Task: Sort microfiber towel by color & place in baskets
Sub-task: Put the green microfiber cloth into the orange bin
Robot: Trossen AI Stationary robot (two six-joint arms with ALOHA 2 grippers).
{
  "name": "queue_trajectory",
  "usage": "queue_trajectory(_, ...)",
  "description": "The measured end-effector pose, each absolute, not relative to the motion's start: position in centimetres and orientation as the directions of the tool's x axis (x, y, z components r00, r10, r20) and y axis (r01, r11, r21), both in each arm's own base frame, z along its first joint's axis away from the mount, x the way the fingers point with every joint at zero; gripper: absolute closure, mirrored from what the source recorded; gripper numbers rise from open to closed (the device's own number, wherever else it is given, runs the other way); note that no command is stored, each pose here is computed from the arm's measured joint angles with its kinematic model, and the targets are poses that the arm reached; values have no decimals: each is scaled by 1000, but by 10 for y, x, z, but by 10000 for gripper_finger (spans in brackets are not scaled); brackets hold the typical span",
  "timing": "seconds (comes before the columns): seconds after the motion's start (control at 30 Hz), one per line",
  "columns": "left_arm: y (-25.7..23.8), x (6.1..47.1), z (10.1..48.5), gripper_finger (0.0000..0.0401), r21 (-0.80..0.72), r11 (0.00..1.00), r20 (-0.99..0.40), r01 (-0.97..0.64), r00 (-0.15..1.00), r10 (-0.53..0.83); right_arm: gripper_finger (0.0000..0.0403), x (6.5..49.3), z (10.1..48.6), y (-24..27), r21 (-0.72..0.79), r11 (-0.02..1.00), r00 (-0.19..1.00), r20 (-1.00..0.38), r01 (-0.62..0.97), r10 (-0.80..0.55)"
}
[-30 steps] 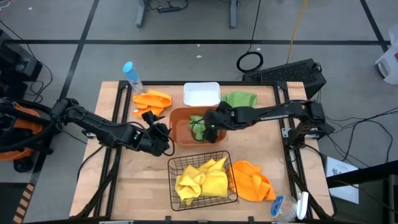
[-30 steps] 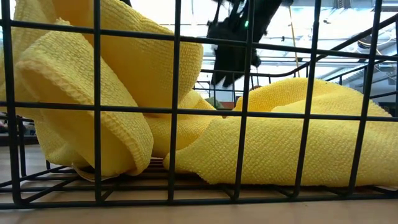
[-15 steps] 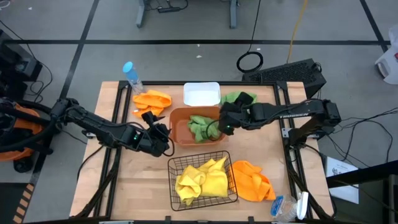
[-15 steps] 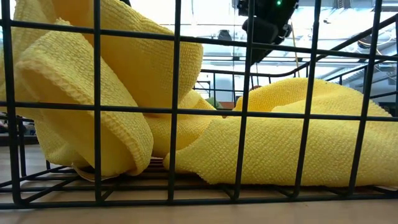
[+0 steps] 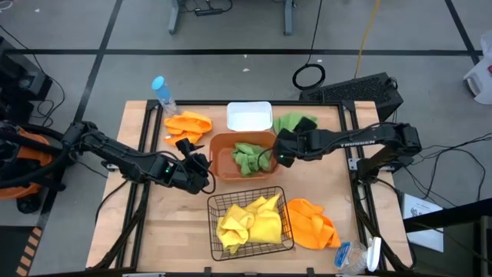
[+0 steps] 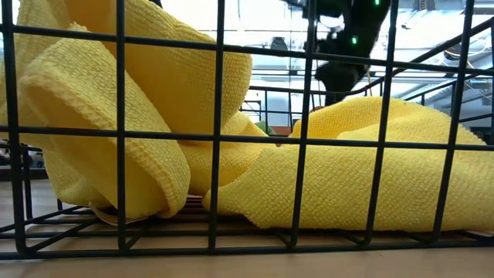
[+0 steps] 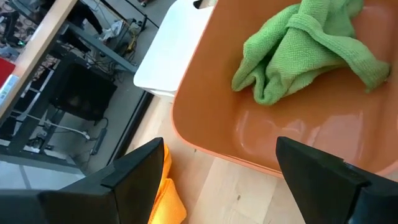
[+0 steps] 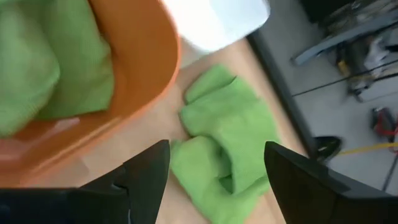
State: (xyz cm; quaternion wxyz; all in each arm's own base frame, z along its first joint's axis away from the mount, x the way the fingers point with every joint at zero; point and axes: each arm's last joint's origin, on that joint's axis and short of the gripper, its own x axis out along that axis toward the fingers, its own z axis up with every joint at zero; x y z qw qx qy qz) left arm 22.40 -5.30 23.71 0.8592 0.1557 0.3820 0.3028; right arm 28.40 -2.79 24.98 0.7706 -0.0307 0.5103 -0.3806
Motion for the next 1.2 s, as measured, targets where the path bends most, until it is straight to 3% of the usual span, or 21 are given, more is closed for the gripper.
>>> queue_trajectory(0.3,-55,224,237,86,485,784,-574,-388,534,620,139,256,203,-57,-352,728,228,-792,589,-567)
queue_trajectory(0.47,-56,226,238,86,472,788,-567,-396,548,615,87,238,187,-75,-308,700,191,-821,644,-537)
queue_trajectory(0.73,-56,226,238,86,472,788,-566,-396,550,615,8,233,169,-88,-244,748,276,-823,618,-497)
queue_trajectory(0.9,-56,226,238,86,471,788,-565,-396,550,615,8,229,166,-98,-334,696,229,-779,635,-583)
queue_trajectory(1.2,-56,228,239,86,454,792,-559,-409,561,611,12,226,141,-121,-250,698,178,-860,671,-478)
